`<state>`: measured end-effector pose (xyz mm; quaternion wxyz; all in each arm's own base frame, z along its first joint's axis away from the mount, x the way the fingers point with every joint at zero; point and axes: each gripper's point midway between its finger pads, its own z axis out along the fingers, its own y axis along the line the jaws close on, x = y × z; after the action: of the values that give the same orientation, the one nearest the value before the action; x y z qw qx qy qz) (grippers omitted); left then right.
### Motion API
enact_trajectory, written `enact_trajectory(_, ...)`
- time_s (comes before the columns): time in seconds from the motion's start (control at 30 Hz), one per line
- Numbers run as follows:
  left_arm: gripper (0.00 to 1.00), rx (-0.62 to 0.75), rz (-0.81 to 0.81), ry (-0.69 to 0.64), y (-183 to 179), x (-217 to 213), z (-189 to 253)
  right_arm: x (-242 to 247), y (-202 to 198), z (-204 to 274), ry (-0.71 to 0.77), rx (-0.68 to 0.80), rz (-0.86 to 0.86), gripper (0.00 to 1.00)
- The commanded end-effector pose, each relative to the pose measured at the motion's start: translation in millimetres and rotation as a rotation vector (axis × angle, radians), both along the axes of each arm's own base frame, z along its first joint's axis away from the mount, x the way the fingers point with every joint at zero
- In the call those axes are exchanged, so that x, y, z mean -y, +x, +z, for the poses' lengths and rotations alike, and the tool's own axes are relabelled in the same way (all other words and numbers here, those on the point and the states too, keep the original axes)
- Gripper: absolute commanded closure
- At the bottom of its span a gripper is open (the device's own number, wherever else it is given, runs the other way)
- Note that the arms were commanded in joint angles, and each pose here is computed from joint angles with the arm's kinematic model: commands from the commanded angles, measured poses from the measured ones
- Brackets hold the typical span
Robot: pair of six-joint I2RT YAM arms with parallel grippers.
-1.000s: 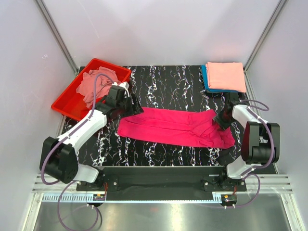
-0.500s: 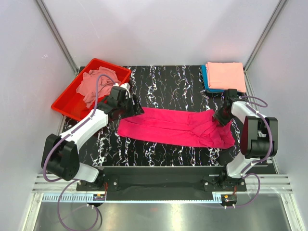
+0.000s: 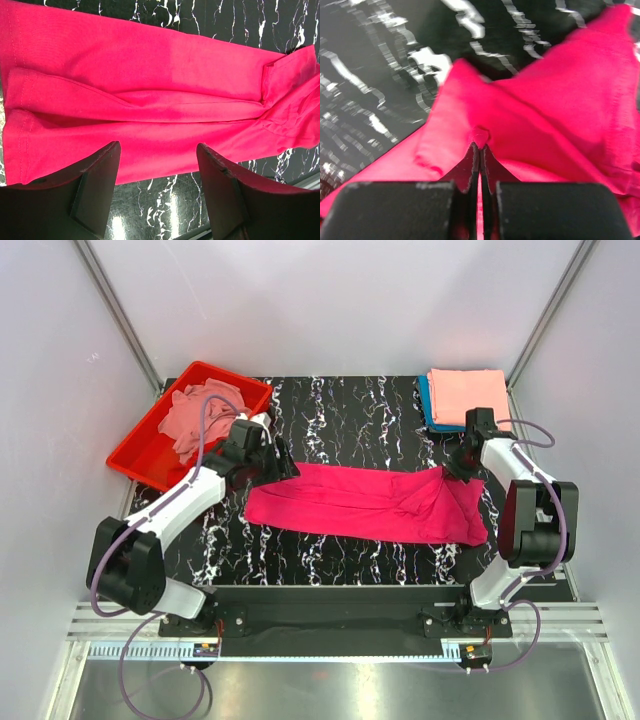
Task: Fold and stack the t-shirts
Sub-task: Fold the tshirt
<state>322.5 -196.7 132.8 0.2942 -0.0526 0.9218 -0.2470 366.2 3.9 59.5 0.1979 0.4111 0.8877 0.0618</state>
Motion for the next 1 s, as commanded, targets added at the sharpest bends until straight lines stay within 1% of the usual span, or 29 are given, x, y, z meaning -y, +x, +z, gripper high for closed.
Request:
enact_trajectory(0.0,0.33,0.028,-0.029,-0.039,5,10,4,-15,15,20,0.017,0.057,0.107,1.00)
enact_trajectory(0.1,0.33,0.024,-0.036,-0.040,5,12,4,-26,16,17,0.042,0.070,0.187,1.00)
enact_trajectory(0.17,0.32,0.022,-0.039,-0.038,5,12,2,-33,17,17,0.068,0.097,0.224,1.00)
enact_trajectory(0.23,0.32,0.022,-0.035,-0.035,5,11,2,-42,21,22,0.083,0.145,0.301,1.00)
enact_trajectory(0.4,0.32,-0.003,-0.004,0.012,5,4,-6,-42,23,24,0.040,0.151,0.378,1.00)
enact_trajectory(0.5,0.32,-0.005,0.005,0.020,7,3,-8,-49,29,29,0.056,0.195,0.438,1.00)
enact_trajectory(0.67,0.32,-0.008,-0.001,0.021,6,5,-8,-52,38,36,0.058,0.243,0.466,1.00)
enact_trajectory(0.87,0.33,-0.010,-0.003,0.030,7,6,-7,-54,44,25,0.064,0.223,0.496,0.96)
enact_trajectory(0.97,0.33,-0.012,-0.005,0.033,5,6,-8,-58,46,22,0.082,0.232,0.519,0.96)
